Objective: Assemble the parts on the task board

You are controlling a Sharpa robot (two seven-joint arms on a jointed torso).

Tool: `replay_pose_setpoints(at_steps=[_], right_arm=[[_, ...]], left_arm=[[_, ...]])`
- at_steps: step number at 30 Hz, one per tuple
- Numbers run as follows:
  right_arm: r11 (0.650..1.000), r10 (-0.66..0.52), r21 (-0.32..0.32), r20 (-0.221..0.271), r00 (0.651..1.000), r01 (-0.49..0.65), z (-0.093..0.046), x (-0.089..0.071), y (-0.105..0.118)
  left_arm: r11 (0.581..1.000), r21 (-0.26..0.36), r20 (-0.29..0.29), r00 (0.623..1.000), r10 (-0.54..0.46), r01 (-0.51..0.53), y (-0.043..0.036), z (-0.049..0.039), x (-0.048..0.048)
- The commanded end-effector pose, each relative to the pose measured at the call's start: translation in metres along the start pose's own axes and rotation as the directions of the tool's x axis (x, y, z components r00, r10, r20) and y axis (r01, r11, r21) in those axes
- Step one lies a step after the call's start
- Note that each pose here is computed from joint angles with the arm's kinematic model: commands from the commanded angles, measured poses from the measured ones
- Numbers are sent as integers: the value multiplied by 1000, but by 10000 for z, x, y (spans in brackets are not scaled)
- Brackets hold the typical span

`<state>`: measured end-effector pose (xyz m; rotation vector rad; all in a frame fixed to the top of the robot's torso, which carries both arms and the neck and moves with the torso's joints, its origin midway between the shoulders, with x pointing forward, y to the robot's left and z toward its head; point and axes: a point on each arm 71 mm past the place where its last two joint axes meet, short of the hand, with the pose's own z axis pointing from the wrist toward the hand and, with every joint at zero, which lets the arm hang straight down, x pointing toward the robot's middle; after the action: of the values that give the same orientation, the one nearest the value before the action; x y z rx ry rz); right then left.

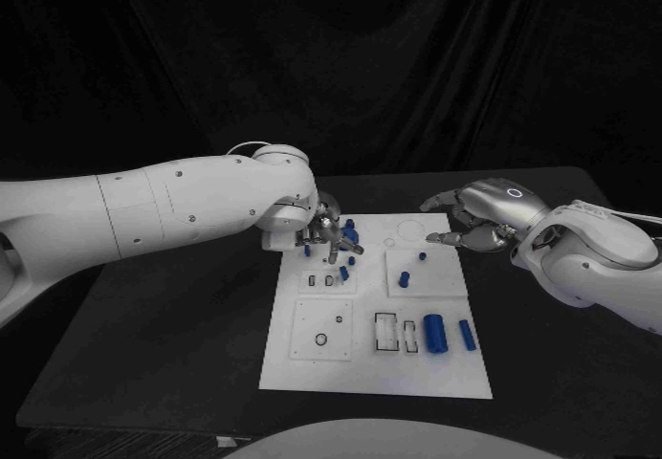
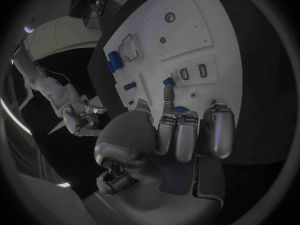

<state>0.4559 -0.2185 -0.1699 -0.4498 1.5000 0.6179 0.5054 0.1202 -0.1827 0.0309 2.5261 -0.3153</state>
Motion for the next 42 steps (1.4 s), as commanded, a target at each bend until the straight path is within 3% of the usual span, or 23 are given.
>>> replay_pose_setpoints(at_steps=[1,42], right_arm=[[1000,-6,11,15,1000,6,-1,-1,-8],[1000,-4,19,-7,1000,4,-1,50,-18]], left_arm=[[999,-38,-15,1000,9,-10,8,23,23],[999,-20,-39,999,-32,31,-6,294,225]])
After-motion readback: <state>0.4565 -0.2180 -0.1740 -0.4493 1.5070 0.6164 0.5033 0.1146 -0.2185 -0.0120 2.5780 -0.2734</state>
